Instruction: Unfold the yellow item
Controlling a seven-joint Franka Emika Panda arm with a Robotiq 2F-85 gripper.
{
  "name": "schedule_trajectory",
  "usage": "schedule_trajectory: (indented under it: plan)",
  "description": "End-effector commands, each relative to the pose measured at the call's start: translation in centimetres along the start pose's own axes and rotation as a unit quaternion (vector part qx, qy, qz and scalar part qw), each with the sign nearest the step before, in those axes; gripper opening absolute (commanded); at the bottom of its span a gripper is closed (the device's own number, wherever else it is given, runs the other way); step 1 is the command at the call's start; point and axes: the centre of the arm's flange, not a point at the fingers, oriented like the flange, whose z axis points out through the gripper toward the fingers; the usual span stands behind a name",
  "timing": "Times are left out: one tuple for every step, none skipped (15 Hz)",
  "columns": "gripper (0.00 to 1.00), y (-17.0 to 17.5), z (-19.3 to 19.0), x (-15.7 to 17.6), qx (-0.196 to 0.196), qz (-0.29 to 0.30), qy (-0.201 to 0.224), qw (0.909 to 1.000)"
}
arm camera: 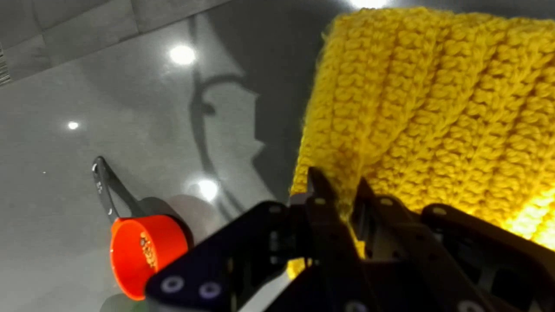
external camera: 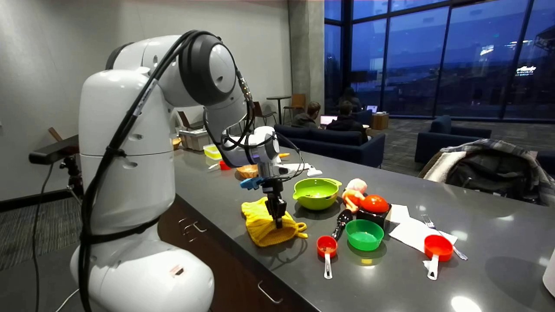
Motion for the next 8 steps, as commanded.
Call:
schedule_trajectory:
  plan:
    - [0.49, 0.9, -0.9, -0.3, -0.017, -0.016, 0.009, 0.9997]
    - [0.55, 0.9, -1.0, -0.3, -0.018, -0.018, 0.011, 0.9996]
    - [0.61, 0.9, -1.1, -0.3, -0.018, -0.018, 0.012, 0.9996]
    - [0.69, 0.9, -1.3, -0.3, -0.021, -0.018, 0.015, 0.9995]
    - [0.75, 0.9, -1.5, -0.4, -0.022, -0.017, 0.02, 0.9994]
    - [0.84, 0.9, -1.8, -0.5, -0.022, -0.02, 0.028, 0.9992]
    - [0.9, 1.0, -2.2, -0.6, -0.019, -0.021, 0.036, 0.9989]
    - [0.98, 1.0, -2.7, -0.7, -0.013, -0.022, 0.045, 0.9987]
